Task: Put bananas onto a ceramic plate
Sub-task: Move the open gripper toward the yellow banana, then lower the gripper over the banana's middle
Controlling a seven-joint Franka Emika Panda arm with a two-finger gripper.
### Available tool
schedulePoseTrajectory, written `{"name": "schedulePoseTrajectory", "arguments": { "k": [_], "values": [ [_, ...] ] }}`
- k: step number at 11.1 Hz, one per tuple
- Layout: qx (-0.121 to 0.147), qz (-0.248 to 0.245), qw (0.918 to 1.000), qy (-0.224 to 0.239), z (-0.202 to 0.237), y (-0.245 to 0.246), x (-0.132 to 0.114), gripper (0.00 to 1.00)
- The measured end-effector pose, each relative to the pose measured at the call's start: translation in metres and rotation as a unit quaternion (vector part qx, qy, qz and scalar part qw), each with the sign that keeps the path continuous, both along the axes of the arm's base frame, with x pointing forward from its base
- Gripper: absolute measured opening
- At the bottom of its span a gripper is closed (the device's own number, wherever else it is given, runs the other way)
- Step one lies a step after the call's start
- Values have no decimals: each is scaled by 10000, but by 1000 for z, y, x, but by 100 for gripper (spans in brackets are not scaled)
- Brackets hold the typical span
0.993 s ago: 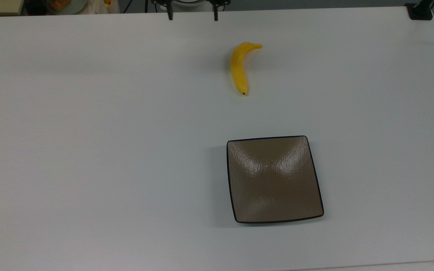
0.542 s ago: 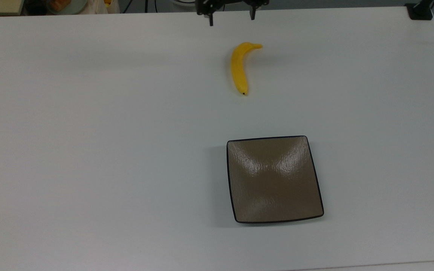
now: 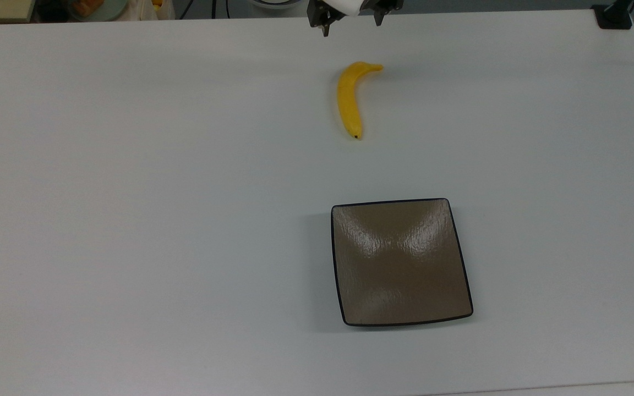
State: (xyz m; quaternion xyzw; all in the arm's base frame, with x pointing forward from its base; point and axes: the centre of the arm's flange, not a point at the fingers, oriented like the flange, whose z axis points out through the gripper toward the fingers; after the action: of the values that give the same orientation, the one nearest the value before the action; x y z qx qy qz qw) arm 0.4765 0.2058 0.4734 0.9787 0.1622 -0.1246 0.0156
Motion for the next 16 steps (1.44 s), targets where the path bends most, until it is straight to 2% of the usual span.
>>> {"name": "schedulePoseTrajectory", "arguments": {
  "k": [3,6,10,14,16],
  "values": [
    [-36,-38,10000,45,-41,-3,-9,100],
    [91,-291,9987,-412,-72,-5,-7,100],
    [306,-580,9931,-970,-101,-4,-2,100],
    [422,-643,9914,-1056,-130,1,8,94],
    [432,-597,9921,-1018,-139,7,6,87]
  ]
}}
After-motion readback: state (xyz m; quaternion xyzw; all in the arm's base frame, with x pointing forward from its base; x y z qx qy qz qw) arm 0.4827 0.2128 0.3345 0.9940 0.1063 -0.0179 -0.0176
